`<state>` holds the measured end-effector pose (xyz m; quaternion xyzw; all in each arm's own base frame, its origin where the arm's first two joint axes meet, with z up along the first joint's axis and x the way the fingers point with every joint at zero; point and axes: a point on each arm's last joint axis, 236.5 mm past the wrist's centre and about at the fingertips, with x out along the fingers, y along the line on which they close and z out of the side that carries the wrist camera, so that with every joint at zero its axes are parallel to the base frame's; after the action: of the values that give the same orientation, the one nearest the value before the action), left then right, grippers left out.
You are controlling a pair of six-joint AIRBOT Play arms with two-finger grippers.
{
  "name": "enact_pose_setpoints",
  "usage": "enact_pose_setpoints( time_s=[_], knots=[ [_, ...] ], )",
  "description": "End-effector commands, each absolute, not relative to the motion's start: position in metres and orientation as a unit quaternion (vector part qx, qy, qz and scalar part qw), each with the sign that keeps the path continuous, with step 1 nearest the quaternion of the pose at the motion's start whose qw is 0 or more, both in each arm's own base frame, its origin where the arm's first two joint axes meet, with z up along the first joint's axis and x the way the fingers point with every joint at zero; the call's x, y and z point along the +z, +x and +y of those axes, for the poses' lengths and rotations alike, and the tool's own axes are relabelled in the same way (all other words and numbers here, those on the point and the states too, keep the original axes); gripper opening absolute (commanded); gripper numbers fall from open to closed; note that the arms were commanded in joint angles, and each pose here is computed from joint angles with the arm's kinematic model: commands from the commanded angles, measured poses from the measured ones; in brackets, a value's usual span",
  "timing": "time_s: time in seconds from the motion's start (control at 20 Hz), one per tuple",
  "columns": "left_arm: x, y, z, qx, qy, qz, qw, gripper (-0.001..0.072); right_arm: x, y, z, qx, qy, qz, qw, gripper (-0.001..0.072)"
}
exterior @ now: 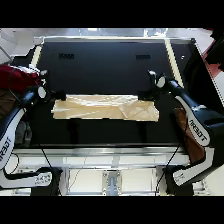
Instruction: Fold the shirts.
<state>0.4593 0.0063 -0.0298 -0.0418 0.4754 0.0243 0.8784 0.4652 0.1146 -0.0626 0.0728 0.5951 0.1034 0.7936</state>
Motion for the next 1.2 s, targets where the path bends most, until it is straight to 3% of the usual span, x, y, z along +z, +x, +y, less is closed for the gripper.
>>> enact_pose_setpoints(
  time_s=[0.0, 0.15, 0.25, 0.3, 0.45, 0.55, 0.6, 0.8, 1.0, 1.15],
  knots=[
    [0.057, 0.481, 0.012, 0.027, -0.044, 0.383, 0.922, 0.0704, 0.027, 0.479, 0.108, 0.125, 0.022, 0.530, 0.839, 0.0408],
    [0.157, 0.483, 0.002, 0.012, -0.047, 0.270, 0.962, 0.0700, 0.117, 0.475, 0.074, 0.090, -0.036, 0.447, 0.889, 0.0409],
    [0.175, 0.471, -0.026, -0.022, -0.021, 0.269, 0.963, 0.0696, 0.135, 0.466, 0.033, 0.036, -0.002, 0.440, 0.897, 0.0512],
    [0.166, 0.464, -0.046, -0.044, -0.007, 0.296, 0.954, 0.0696, 0.128, 0.459, 0.013, 0.012, 0.037, 0.456, 0.889, 0.0546],
    [0.125, 0.449, -0.114, -0.122, 0.049, 0.356, 0.925, 0.0695, 0.085, 0.442, -0.012, 0.011, 0.150, 0.496, 0.855, 0.0546],
    [0.089, 0.443, -0.156, -0.161, 0.071, 0.393, 0.902, 0.0666, 0.050, 0.429, -0.018, 0.020, 0.180, 0.515, 0.838, 0.0546],
    [0.066, 0.438, -0.174, -0.176, 0.084, 0.423, 0.885, 0.0604, 0.029, 0.422, -0.020, 0.024, 0.190, 0.526, 0.829, 0.0546],
    [-0.002, 0.434, -0.222, -0.208, 0.125, 0.509, 0.826, 0.0596, -0.044, 0.406, -0.018, 0.051, 0.255, 0.569, 0.780, 0.0546],
    [-0.012, 0.449, -0.238, -0.211, 0.126, 0.513, 0.822, 0.0597, -0.078, 0.422, 0.004, 0.123, 0.364, 0.555, 0.738, 0.0551],
    [-0.013, 0.449, -0.233, -0.207, 0.125, 0.519, 0.820, 0.0597, -0.105, 0.417, 0.016, 0.147, 0.397, 0.570, 0.704, 0.0582]
  ],
)
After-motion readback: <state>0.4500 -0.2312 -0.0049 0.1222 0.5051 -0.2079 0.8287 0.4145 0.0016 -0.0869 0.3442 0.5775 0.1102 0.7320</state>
